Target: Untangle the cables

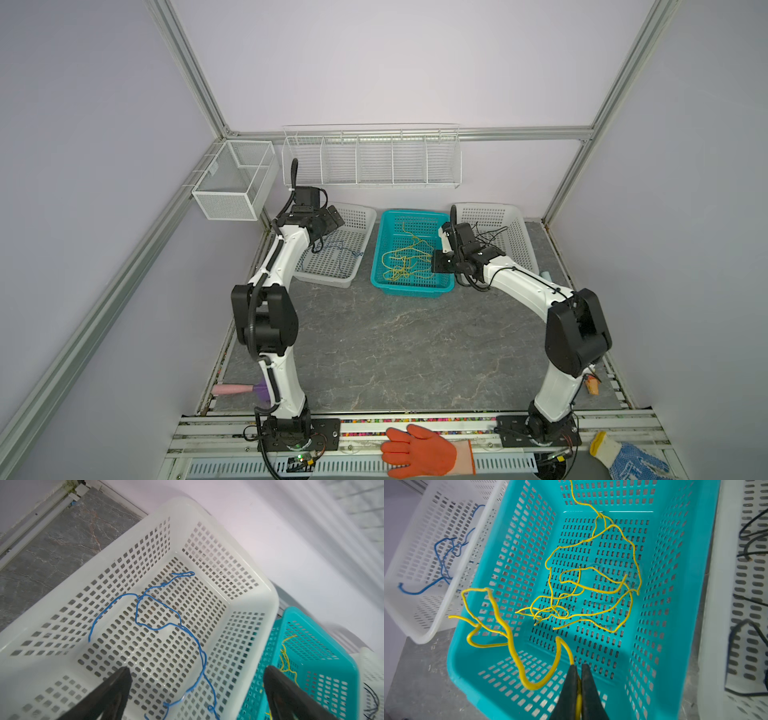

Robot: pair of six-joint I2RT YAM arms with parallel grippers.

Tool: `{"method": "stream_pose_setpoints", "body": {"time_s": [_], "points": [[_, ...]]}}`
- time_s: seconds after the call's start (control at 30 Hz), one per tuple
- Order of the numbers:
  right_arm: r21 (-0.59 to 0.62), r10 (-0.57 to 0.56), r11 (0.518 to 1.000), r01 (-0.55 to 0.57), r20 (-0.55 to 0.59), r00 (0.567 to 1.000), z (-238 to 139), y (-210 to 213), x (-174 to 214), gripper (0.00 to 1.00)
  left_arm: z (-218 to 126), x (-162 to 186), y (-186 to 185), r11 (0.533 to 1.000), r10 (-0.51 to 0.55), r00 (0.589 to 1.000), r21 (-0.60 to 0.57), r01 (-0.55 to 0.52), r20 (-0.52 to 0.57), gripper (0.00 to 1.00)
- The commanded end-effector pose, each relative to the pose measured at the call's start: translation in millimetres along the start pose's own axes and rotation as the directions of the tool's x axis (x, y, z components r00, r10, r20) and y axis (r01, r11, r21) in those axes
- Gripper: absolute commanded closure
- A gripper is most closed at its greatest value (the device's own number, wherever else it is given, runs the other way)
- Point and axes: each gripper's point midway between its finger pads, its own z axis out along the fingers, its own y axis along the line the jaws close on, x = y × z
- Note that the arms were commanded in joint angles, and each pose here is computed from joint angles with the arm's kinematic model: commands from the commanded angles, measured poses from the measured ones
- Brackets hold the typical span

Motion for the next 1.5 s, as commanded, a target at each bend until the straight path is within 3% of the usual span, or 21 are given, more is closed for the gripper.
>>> {"method": "stream_pose_setpoints", "body": {"time_s": [0.0, 0.43, 0.6, 0.77, 0.93, 1.07, 1.13, 1.2, 1.23, 1.33, 1.47], "points": [[0.052, 0.018, 0.999, -0.016, -0.032, 0.999, 9, -10, 2, 0.91, -29, -4, -18, 0.996, -0.013, 0.998, 0.091, 0.007, 0.063, 0.0], [0.092, 0.048, 0.995, -0.047, -0.017, 0.999, 2, -25, -4, 0.82, -77, 70, -10, 0.987, 0.02, 0.999, 0.159, -0.025, 0.031, 0.0], [0.067, 0.044, 0.997, -0.043, -0.004, 0.999, -10, -19, -9, 0.62, -89, 88, -4, 0.984, 0.007, 1.0, 0.176, -0.009, 0.013, 0.0], [0.018, 0.036, 0.999, -0.037, 0.042, 0.998, -39, -8, -16, 0.35, -102, 103, -13, 0.979, 0.017, 1.0, 0.201, -0.017, 0.005, 0.0], [-0.023, 0.026, 0.999, -0.024, 0.076, 0.997, -73, 0, -16, 0.27, -103, 106, -21, 0.979, 0.028, 1.0, 0.201, -0.025, -0.013, 0.0], [-0.049, -0.005, 0.999, 0.011, 0.121, 0.993, -110, 0, -2, 0.21, -105, 104, -10, 0.985, 0.092, 0.996, 0.146, -0.093, 0.013, 0.0], [-0.033, -0.033, 0.999, 0.038, 0.142, 0.989, -133, -5, 7, 0.11, -109, 105, -2, 0.982, 0.153, 0.988, 0.108, -0.155, 0.024, 0.01], [0.011, -0.064, 0.998, 0.063, 0.178, 0.982, -156, -14, 15, 0.04, -116, 104, 8, 0.976, 0.204, 0.978, 0.072, -0.207, 0.045, 0.01], [0.034, -0.073, 0.997, 0.067, 0.217, 0.973, -172, -20, 17, 0.1, -120, 104, 14, 0.972, 0.227, 0.972, 0.055, -0.23, 0.066, 0.01], [0.077, -0.099, 0.994, 0.076, 0.355, 0.93, -213, -34, 20, 0.12, -137, 99, 30, 0.95, 0.304, 0.937, 0.013, -0.311, 0.173, 0.01], [0.186, -0.103, 0.982, 0.006, 0.516, 0.85, -252, -66, 26, 0.12, -155, 100, 58, 0.959, 0.274, 0.904, -0.026, -0.281, 0.328, 0.01]]}}
